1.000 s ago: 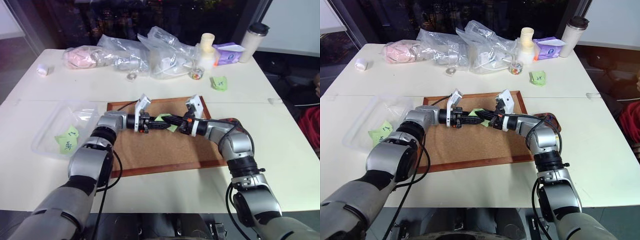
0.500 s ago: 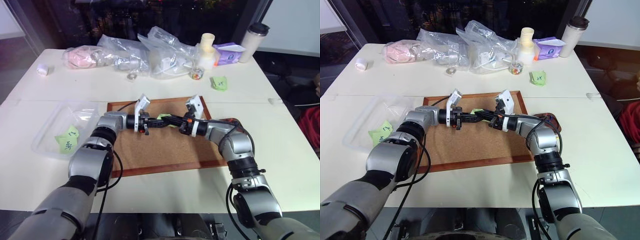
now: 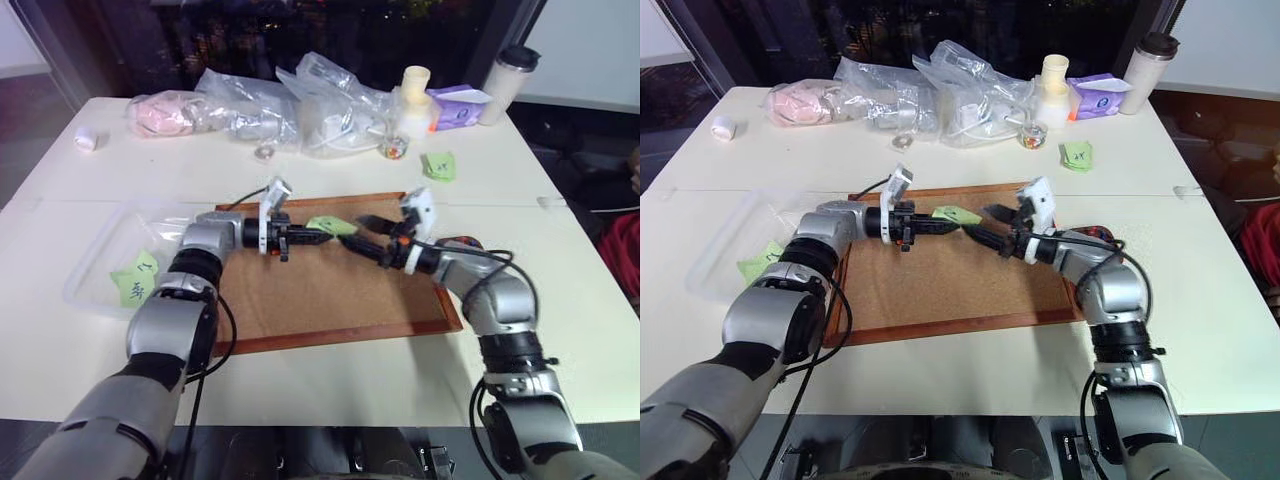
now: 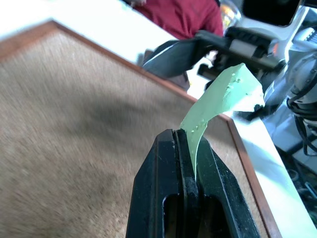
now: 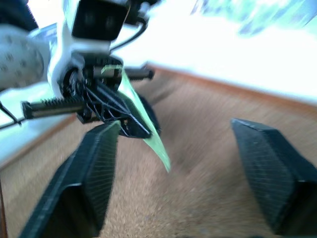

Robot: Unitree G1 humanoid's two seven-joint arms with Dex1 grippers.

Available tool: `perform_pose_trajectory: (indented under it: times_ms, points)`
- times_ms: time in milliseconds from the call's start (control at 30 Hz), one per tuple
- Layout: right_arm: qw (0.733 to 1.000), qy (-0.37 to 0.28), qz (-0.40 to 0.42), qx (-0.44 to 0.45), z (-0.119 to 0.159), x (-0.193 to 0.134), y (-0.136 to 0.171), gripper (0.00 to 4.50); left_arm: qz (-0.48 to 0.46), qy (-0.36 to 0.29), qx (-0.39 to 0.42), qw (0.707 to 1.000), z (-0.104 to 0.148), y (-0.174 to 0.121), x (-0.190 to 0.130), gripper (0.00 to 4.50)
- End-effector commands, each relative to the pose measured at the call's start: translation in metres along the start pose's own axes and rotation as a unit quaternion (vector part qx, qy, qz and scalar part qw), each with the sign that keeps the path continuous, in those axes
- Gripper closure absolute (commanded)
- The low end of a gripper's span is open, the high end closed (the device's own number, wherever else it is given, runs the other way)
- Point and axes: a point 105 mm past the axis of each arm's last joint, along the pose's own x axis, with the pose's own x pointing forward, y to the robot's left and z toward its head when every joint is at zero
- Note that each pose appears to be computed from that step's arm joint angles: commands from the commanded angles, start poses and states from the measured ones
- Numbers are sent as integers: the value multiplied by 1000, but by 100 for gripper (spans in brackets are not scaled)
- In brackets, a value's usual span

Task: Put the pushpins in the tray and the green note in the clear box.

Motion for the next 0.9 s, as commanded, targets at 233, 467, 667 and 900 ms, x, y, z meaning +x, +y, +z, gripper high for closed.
perform_pose_trajectory:
  times_ms: [233, 467, 667, 900]
  points:
    - [995, 37, 78, -51, 28, -19, 67, 85, 410, 103, 100, 901, 77, 16, -101, 450]
    - [987, 74, 126, -70, 16, -9, 81, 85, 584, 230, 46, 777, 52, -10, -200, 450]
    - [985, 89, 136, -65, 5, -6, 75, 85, 596, 266, -26, 757, 20, -35, -225, 450]
    - [984, 86, 137, -67, 6, -4, 70, 81, 623, 240, -25, 744, 10, -33, -229, 211]
